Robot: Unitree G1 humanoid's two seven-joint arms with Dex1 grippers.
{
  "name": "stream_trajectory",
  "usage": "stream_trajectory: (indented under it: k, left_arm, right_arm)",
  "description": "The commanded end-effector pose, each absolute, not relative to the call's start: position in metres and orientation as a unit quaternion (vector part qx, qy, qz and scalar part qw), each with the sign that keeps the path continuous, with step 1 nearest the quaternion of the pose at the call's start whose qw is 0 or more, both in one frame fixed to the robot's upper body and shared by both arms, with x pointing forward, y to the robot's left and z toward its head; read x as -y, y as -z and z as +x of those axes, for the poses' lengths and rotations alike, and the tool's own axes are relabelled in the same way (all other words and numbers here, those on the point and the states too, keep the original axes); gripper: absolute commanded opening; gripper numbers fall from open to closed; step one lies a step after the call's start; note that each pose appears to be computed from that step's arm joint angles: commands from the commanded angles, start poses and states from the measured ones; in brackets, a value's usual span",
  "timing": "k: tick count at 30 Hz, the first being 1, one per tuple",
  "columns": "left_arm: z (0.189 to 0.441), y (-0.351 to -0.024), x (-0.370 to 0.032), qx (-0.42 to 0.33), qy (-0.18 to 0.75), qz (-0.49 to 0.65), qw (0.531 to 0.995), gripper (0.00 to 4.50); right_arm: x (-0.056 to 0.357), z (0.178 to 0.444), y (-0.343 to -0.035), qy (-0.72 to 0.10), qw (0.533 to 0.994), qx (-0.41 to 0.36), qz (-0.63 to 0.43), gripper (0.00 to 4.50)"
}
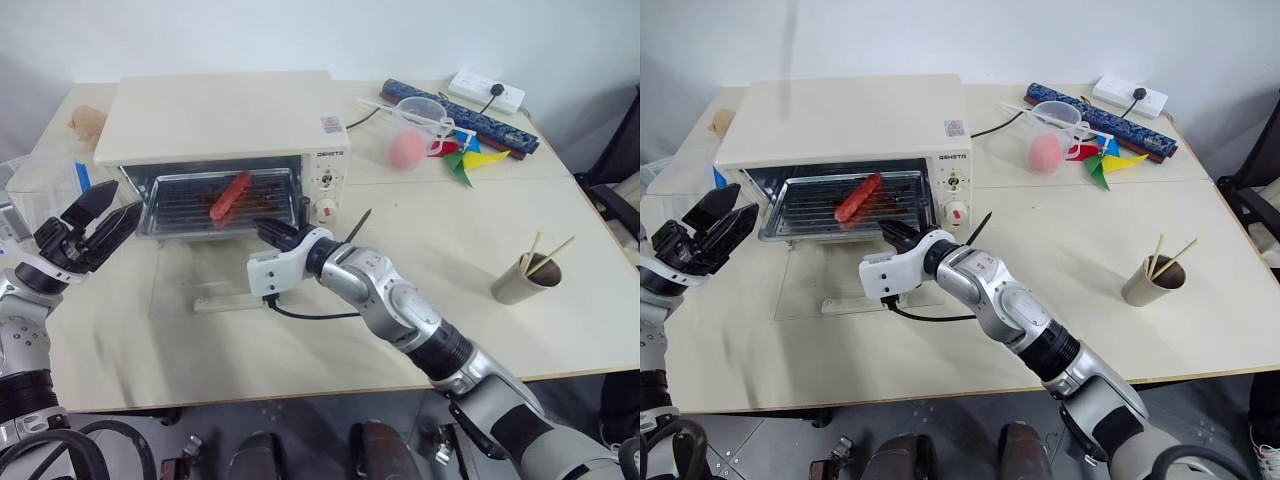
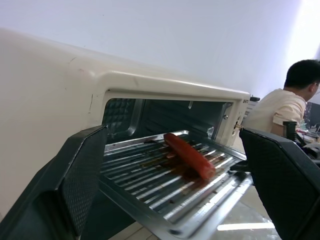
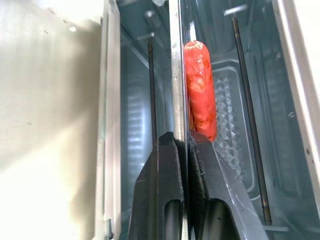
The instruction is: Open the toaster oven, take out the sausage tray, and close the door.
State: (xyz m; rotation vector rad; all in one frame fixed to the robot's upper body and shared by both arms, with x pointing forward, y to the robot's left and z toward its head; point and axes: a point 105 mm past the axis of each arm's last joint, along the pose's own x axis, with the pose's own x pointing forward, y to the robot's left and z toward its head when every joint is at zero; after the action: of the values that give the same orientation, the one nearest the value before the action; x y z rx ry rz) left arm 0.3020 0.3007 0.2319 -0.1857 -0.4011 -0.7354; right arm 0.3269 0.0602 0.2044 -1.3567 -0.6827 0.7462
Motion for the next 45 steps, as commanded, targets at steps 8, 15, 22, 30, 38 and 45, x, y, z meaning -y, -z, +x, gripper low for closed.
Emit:
stream_trajectory:
  k: [8, 15, 22, 30, 38, 45]
  left_arm:
    - [0.296, -0.236, -0.313, 0.192, 0.352, -0.074, 0.913, 4.5]
    - [0.286, -0.229, -0.313, 0.161, 0.352, -0.082, 0.918, 4.5]
    - [0.274, -0.217, -0.31, 0.098, 0.33, -0.111, 0.932, 4.5]
    - [0.267, -0.198, -0.282, -0.037, 0.307, -0.245, 0.919, 4.5]
    - [0.262, -0.19, -0.264, -0.119, 0.318, -0.372, 0.864, 4.5]
    - [0.263, -0.188, -0.255, -0.128, 0.319, -0.409, 0.845, 4.5]
  right_arm:
    - [-0.046, 0.298, -0.227, -0.315, 0.656, 0.359, -0.584, 0.04]
    - [-0.036, 0.291, -0.22, -0.325, 0.643, 0.363, -0.592, 0.04]
    - [-0.027, 0.28, -0.216, -0.345, 0.629, 0.372, -0.589, 0.04]
    - [-0.018, 0.281, -0.217, -0.341, 0.605, 0.395, -0.602, 0.04]
    - [-0.015, 0.279, -0.215, -0.349, 0.587, 0.415, -0.601, 0.04]
    - [-0.012, 0.272, -0.212, -0.379, 0.583, 0.422, -0.582, 0.04]
